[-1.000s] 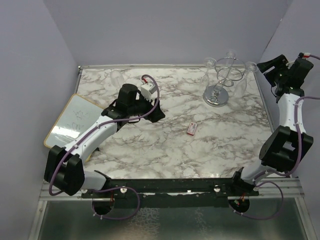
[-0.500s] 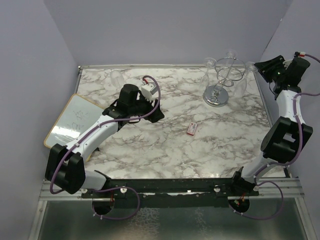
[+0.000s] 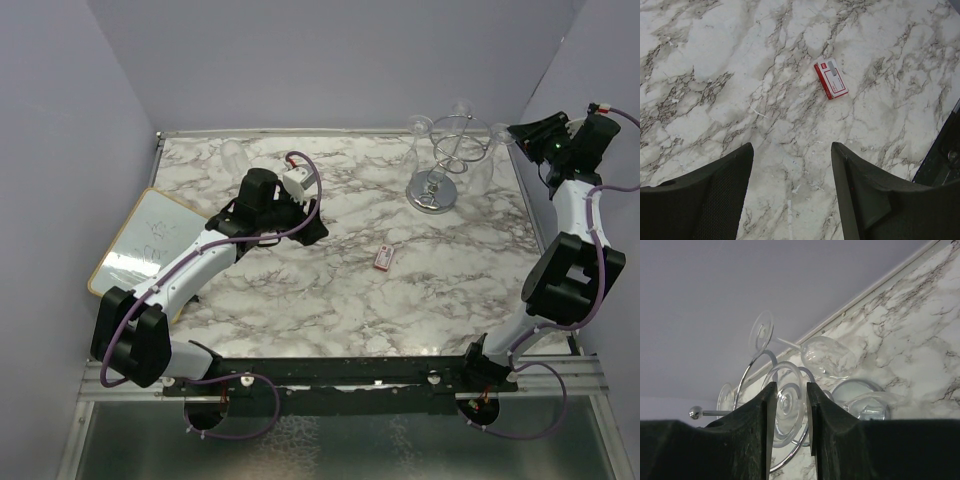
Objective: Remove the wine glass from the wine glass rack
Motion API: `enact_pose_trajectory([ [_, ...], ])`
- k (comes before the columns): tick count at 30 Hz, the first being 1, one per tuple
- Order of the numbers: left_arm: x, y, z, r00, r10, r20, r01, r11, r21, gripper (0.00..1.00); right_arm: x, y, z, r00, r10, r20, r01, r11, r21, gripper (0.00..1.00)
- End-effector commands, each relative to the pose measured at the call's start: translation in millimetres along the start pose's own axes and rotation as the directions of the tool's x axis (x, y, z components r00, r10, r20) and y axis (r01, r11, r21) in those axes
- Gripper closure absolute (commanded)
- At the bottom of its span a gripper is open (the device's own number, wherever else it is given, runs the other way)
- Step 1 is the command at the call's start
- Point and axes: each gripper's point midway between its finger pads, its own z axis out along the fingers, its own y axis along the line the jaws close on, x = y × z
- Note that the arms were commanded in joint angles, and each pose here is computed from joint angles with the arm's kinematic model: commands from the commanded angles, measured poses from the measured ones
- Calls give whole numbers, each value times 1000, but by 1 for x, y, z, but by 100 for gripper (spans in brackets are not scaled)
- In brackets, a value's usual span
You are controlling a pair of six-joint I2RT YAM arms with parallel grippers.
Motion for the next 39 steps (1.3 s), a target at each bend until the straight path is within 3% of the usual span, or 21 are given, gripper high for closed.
enact_pose_trajectory([
  [1, -11, -2, 0, 999, 29, 18, -29, 1000, -4, 35, -4, 10, -2, 1000, -7, 4, 7, 999, -31, 71],
  [23, -11, -1, -1, 999, 31, 19, -31, 999, -8, 35, -12, 18, -11, 999, 33, 17, -33, 999, 11, 98],
  [39, -12, -3, -4, 999, 33, 27, -33, 999, -6, 35, -22, 25, -27, 988, 142, 62, -142, 990, 5, 99],
])
